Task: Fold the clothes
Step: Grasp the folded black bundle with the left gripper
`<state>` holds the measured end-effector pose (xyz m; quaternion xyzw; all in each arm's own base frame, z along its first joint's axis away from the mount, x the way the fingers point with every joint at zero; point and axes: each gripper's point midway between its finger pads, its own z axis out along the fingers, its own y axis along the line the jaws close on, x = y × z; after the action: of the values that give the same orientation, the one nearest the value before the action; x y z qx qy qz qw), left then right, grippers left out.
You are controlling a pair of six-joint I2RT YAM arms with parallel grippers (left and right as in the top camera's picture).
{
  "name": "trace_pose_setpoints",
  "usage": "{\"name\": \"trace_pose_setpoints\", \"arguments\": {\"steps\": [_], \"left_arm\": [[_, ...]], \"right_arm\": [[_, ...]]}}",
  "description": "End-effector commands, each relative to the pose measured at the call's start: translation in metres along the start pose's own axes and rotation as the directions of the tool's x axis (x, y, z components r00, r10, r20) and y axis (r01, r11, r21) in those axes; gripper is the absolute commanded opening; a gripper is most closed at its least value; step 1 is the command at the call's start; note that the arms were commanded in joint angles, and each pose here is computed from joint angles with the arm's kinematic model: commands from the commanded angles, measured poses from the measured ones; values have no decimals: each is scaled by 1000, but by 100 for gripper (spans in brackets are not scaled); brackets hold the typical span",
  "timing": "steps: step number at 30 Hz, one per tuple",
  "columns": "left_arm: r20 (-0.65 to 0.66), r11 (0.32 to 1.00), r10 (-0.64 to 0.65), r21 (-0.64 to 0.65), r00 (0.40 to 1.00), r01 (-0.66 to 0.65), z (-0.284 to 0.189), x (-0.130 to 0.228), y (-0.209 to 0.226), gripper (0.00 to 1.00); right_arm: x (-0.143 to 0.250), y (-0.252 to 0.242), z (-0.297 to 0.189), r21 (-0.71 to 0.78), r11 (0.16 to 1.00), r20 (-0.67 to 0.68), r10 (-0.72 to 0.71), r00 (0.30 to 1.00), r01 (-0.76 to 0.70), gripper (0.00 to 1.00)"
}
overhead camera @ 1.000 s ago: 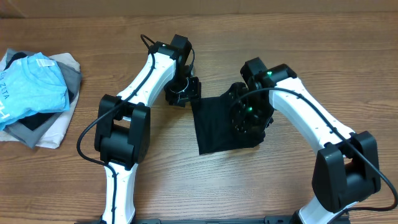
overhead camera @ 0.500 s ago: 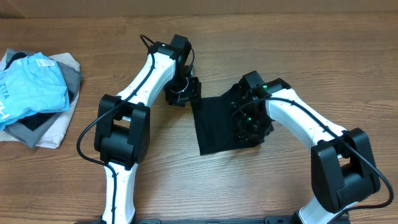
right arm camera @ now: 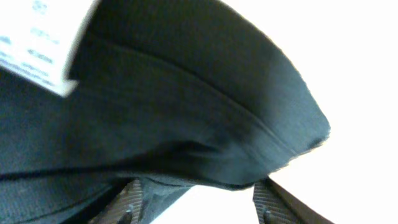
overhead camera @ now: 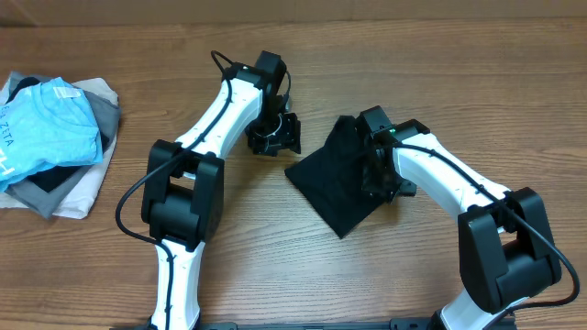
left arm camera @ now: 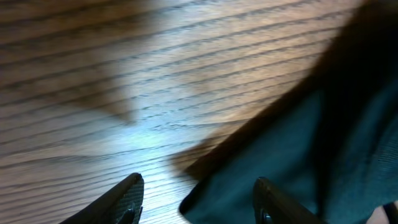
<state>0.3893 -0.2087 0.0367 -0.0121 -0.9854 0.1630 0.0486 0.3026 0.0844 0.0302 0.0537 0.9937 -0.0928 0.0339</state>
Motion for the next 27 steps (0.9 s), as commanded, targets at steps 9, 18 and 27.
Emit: {"name": "trace_pose_setpoints", "arguments": {"steps": [9, 18, 27], "left_arm": [[41, 995, 90, 36, 995, -92, -5, 0, -24, 59], [238, 909, 312, 206, 920, -362, -28, -31, -70, 65], [336, 865, 357, 232, 872, -444, -30, -52, -85, 95]], "right_arm": [[-101, 11, -16, -51, 978, 377, -169, 911, 202, 83], [-97, -13, -72, -75, 988, 393, -94, 915, 134, 95], [-84, -32, -112, -96, 989, 436, -62, 898, 115, 100]]}}
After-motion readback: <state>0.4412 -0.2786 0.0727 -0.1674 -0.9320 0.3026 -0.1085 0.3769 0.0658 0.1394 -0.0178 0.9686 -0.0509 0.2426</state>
